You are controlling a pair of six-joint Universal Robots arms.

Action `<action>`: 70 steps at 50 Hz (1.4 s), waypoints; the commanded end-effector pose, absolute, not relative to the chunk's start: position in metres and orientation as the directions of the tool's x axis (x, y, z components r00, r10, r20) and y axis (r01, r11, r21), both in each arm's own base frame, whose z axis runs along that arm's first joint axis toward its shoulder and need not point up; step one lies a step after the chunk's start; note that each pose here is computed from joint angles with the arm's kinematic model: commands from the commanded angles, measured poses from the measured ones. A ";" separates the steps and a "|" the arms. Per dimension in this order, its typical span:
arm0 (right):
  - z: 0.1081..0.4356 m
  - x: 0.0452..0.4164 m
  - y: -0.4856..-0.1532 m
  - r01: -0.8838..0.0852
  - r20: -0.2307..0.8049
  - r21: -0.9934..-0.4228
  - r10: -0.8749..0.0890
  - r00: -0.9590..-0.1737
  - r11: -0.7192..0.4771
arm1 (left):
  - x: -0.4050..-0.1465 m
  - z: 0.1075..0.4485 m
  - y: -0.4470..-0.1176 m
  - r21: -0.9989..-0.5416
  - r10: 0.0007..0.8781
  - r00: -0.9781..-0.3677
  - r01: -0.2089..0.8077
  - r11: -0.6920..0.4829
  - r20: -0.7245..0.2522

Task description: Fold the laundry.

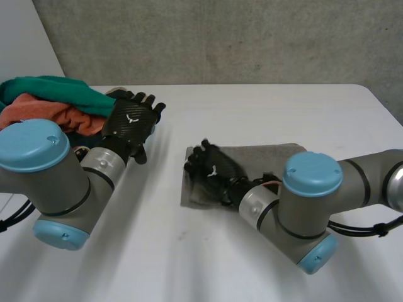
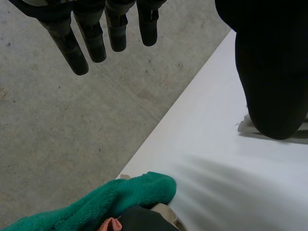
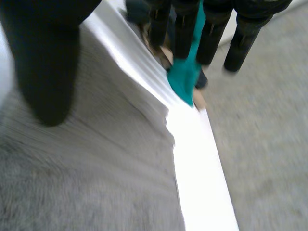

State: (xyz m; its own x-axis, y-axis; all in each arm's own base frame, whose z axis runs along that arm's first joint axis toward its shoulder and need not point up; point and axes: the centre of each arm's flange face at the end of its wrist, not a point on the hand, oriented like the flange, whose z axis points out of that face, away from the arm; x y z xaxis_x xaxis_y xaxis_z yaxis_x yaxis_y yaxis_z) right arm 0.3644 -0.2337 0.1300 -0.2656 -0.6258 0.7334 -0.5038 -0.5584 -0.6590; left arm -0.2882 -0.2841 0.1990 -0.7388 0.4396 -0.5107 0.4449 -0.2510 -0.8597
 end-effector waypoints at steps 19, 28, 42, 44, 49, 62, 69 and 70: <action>0.137 0.205 -0.311 -0.670 0.580 -0.742 -0.489 -0.651 0.011 | -0.301 0.196 -0.273 -0.859 0.474 -0.717 0.436 -0.267 -0.512; 0.196 0.263 -0.301 -0.581 0.647 -0.760 -0.418 -0.638 -0.290 | -0.300 0.203 -0.270 -0.859 0.463 -0.723 0.433 -0.275 -0.513; 0.137 0.373 -0.205 -0.475 0.633 -0.750 -0.708 -0.312 -0.461 | -0.304 0.222 -0.278 -0.918 0.474 -0.788 0.301 -0.259 -0.392; 0.141 0.369 -0.211 -0.499 0.628 -0.754 -0.689 -0.361 -0.427 | -0.306 0.226 -0.280 -0.931 0.476 -0.804 0.265 -0.250 -0.357; 0.178 0.345 -0.232 -0.442 0.524 -0.844 -0.647 -0.554 -0.305 | -0.319 0.244 -0.280 -0.960 0.483 -0.840 0.146 -0.240 -0.249; 0.195 0.290 -0.279 -0.170 -0.019 -0.955 -0.620 -0.784 0.244 | -0.378 0.211 -0.244 -0.992 0.593 -0.796 0.121 -0.033 -0.117; 0.159 0.298 -0.295 -0.251 -0.023 -0.909 -0.641 -0.767 0.333 | -0.376 0.152 -0.233 -0.947 0.544 -0.821 0.290 0.135 -0.174; 0.155 0.299 -0.296 -0.260 -0.022 -0.905 -0.645 -0.764 0.337 | -0.375 0.148 -0.233 -0.941 0.542 -0.821 0.304 0.146 -0.181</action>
State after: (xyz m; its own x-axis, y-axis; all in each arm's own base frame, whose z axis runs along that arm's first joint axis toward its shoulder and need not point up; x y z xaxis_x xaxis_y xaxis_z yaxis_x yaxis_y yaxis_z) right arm 0.2906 -0.2861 0.1849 -0.7860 -0.6171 -0.0359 -0.1873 0.2931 -0.9376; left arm -0.3819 -0.2372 0.1861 -0.8039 0.5806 -0.1293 0.1880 0.0418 -0.9813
